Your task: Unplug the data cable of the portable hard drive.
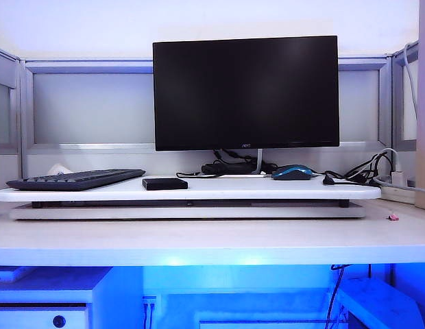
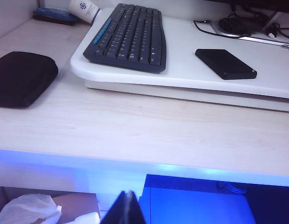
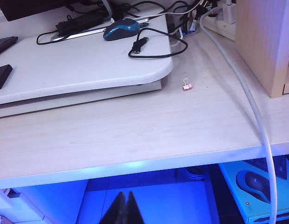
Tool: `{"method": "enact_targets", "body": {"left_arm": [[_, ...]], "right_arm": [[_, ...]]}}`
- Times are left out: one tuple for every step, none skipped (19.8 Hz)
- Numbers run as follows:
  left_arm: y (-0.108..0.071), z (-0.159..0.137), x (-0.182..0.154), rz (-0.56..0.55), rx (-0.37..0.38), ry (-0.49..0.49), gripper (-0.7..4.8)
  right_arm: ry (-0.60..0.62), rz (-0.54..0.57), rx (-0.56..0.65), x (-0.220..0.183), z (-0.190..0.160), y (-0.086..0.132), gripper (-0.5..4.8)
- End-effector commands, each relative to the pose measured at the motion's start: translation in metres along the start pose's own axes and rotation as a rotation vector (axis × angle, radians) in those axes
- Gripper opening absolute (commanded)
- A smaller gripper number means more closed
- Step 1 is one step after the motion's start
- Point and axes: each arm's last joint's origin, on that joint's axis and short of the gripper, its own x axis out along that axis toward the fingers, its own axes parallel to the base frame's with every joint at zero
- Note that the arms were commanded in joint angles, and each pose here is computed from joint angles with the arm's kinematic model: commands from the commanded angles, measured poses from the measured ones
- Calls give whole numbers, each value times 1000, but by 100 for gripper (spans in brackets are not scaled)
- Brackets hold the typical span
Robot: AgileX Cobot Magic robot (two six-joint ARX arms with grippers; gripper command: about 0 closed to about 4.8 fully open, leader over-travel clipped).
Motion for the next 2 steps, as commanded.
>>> {"method": "enact_targets", "body": {"left_arm": [[0, -3, 0, -4, -1, 21, -6], [0, -3, 0, -4, -2, 21, -6]], "right_arm": [[-4, 2, -1, 0, 0, 0, -7], [-4, 2, -1, 0, 0, 0, -7]]}}
